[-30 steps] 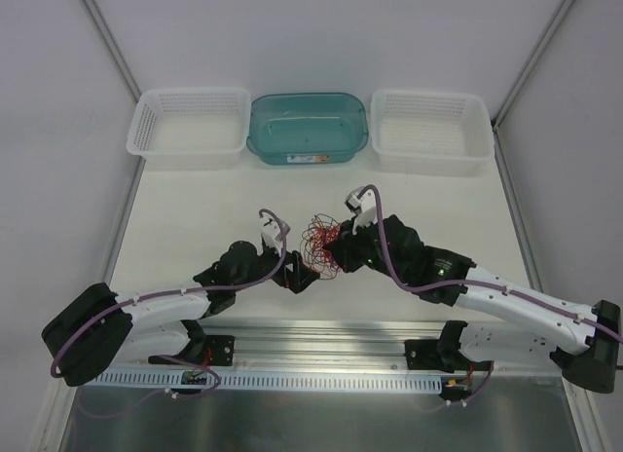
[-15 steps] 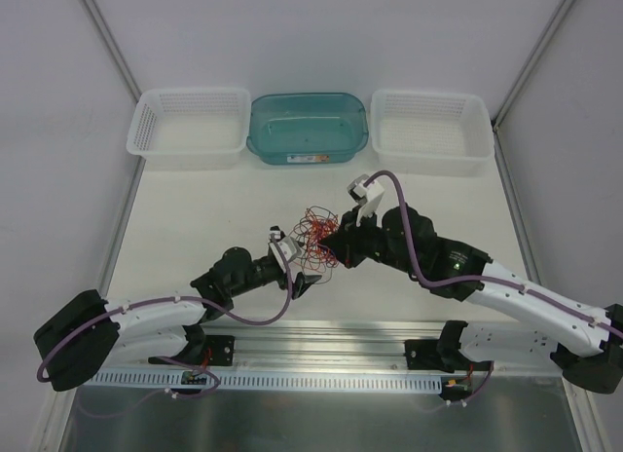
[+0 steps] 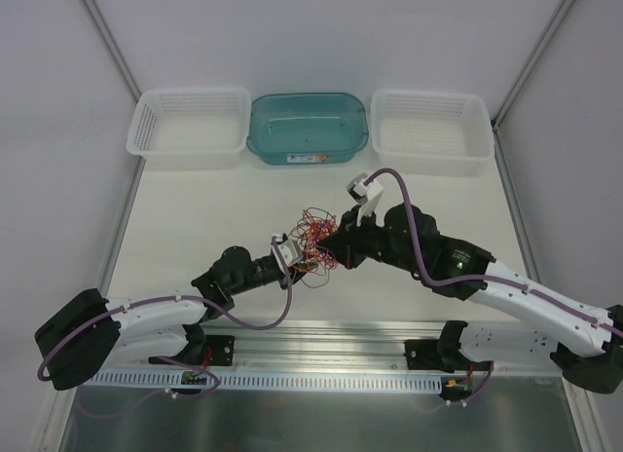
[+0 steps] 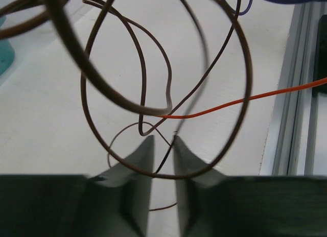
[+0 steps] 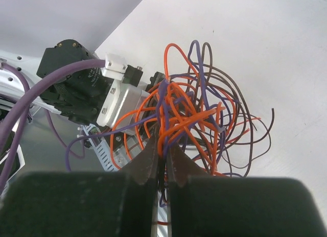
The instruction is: Untangle the cables
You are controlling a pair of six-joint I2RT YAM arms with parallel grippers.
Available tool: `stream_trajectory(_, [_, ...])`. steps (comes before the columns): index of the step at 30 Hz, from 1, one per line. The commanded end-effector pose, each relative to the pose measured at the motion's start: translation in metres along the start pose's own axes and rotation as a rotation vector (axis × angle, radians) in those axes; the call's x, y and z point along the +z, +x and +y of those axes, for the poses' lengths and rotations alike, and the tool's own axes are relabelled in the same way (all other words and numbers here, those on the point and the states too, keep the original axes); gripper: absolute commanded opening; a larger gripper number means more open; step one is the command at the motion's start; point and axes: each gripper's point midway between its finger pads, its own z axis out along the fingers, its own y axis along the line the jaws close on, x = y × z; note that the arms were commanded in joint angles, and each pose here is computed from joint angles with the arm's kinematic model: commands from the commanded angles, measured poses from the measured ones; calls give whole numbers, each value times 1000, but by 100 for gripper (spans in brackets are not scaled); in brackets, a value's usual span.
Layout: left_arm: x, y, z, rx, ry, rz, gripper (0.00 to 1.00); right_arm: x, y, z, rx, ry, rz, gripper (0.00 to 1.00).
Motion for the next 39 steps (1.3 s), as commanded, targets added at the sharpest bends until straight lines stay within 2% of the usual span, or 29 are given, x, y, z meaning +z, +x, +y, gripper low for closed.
stream_trajectory(1, [9, -34, -8, 10, 56, -111, 15, -9, -30, 21, 14, -76, -89, 1])
stream_trajectory(3, [9, -35, -10, -2, 65, -116, 0, -8, -30, 21, 14, -74, -92, 1])
stream_trajectory(7, [8, -27, -1, -39, 1, -97, 0, -13, -26, 2, 11, 11, -106, 1])
stream_trajectory(11, [-1, -11, 17, -124, -133, -45, 0, -33, -29, -47, 26, 257, -186, 1])
stream_trajectory(15, [-14, 3, 35, -204, -272, -3, 0, -69, -25, -99, 51, 509, -251, 1])
stream_trajectory(16, [-19, 14, 38, -221, -305, 39, 0, -83, -29, -113, 65, 583, -290, 1])
stream_trajectory(19, [-34, 15, 58, -276, -451, 48, 0, -109, -21, -144, 97, 720, -310, 1])
stream_trajectory(22, [-54, 21, 84, -338, -617, 99, 0, -130, -7, -170, 122, 846, -313, 1])
stream_trajectory(23, [-63, 33, 87, -371, -657, 153, 0, -133, -3, -176, 128, 873, -310, 1])
stream_trajectory(27, [-82, 32, 103, -488, -741, 142, 0, -151, 25, -210, 155, 1031, -255, 1])
stream_trajectory(30, [-89, 28, 107, -553, -741, 111, 0, -148, 38, -220, 183, 1038, -221, 1])
stream_trajectory(38, [-88, 8, 107, -581, -723, 130, 0, -88, 92, -226, 203, 919, 23, 2])
stream_trajectory(39, [-86, -3, 109, -582, -720, 117, 0, -80, 101, -228, 204, 912, 64, 2])
